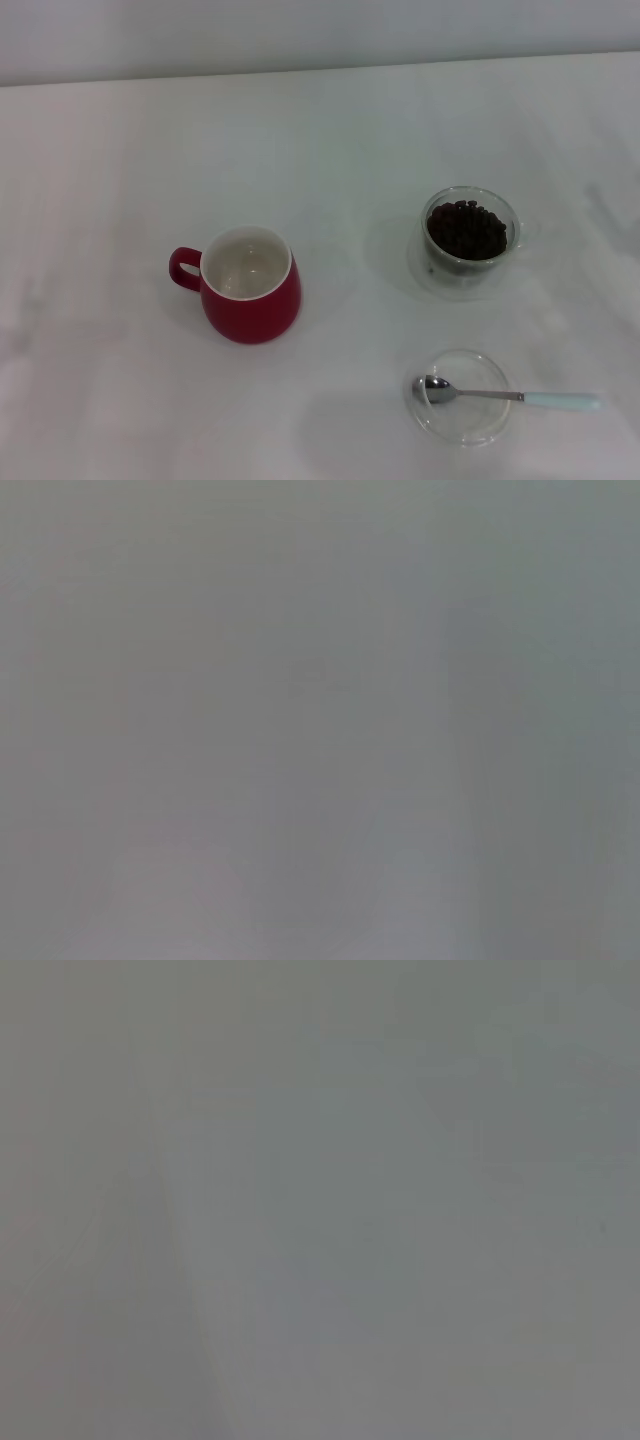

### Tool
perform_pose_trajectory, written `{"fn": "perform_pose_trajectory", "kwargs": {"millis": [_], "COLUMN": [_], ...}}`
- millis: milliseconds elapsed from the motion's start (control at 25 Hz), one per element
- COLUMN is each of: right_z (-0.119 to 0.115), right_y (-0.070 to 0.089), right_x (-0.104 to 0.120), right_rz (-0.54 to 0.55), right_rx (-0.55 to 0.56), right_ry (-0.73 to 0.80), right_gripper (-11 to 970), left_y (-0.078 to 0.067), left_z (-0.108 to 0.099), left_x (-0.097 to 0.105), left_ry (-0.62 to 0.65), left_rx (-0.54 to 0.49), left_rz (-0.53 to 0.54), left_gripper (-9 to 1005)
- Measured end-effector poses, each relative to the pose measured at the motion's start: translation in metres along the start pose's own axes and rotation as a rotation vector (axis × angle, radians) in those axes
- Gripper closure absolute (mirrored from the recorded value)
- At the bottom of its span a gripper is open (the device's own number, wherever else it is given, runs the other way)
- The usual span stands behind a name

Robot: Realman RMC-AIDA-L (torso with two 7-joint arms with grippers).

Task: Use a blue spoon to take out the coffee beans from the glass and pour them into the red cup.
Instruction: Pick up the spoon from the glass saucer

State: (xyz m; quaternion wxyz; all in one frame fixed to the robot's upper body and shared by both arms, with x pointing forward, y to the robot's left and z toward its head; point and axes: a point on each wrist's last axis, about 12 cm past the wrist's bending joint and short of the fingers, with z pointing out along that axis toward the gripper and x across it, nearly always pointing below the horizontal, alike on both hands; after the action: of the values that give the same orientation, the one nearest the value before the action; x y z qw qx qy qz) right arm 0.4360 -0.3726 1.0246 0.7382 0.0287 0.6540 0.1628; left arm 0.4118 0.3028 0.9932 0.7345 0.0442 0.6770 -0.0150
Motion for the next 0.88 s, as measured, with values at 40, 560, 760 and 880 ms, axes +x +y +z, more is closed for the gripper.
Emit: {"fn": "perform_pose_trajectory", "kwargs": {"millis": [40, 560, 760, 880], "right_z": [-0.005, -0.048, -0.058, -0.067], "right_y": [0.001, 0.012, 0.014, 0.014], "right_x": [0.0, 0.012, 0.013, 0.013], "right_rz": [0.001, 0.024, 0.062, 0.067], "right_rx": [-0.005, -0.169, -0.202, -0.212], "right_ry": [0.002, 0.175, 0.232, 0.255], "right_gripper": [94, 94, 94, 94], "left_y": [0.006, 0.019, 0.02, 0.021], "left_z": [0.006, 0.055, 0.067, 0.073], "left_x": [-0.001, -0.01, -0.012, -0.014], "left_ry": [-0.008, -0.053, -0.054, -0.056], "left_rx": [-0.044, -0.177, -0.178, -0.17], "left_rz": [-0.047, -0.278, -0.277, -0.264], "left_gripper": [222, 213, 210, 208]}}
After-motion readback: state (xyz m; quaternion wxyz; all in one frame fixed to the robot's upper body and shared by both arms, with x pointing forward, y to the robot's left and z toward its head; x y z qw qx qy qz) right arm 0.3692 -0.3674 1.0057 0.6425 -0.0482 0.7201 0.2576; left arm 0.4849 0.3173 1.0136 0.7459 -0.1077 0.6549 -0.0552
